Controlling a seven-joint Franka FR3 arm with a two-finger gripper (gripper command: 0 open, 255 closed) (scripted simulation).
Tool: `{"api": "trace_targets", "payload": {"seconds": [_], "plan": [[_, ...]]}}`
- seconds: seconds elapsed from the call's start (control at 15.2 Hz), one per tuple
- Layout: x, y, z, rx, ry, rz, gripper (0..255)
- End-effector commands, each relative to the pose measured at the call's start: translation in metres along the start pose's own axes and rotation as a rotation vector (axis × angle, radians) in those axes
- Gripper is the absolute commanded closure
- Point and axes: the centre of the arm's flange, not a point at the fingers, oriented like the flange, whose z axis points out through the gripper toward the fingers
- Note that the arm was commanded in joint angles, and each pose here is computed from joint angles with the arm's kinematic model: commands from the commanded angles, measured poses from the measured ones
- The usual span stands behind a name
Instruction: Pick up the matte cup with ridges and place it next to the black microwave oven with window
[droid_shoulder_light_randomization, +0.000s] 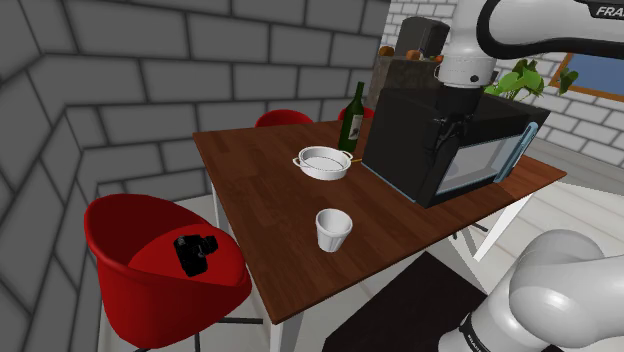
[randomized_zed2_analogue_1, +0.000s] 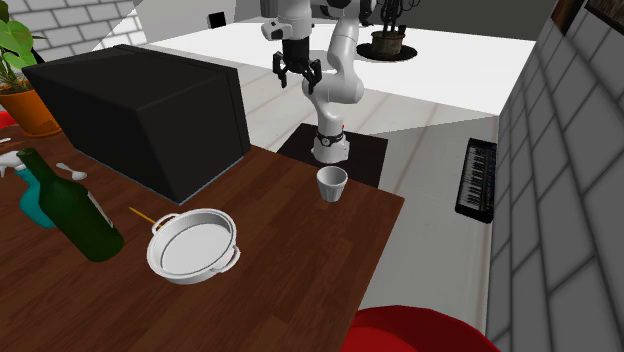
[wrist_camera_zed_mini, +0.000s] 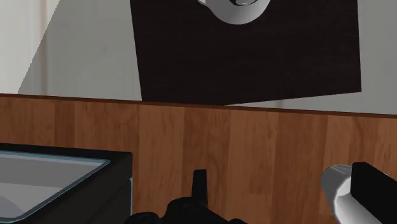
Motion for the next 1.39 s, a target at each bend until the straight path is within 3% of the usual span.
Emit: {"api": "trace_targets", "payload": {"seconds": [0.0, 1.32], "plan": [[0.0, 0.0, 0.0, 0.0, 0.0, 0.0, 0], [0.115, -0.21, 0.138, -0.11, 0.009, -0.081, 0]]}}
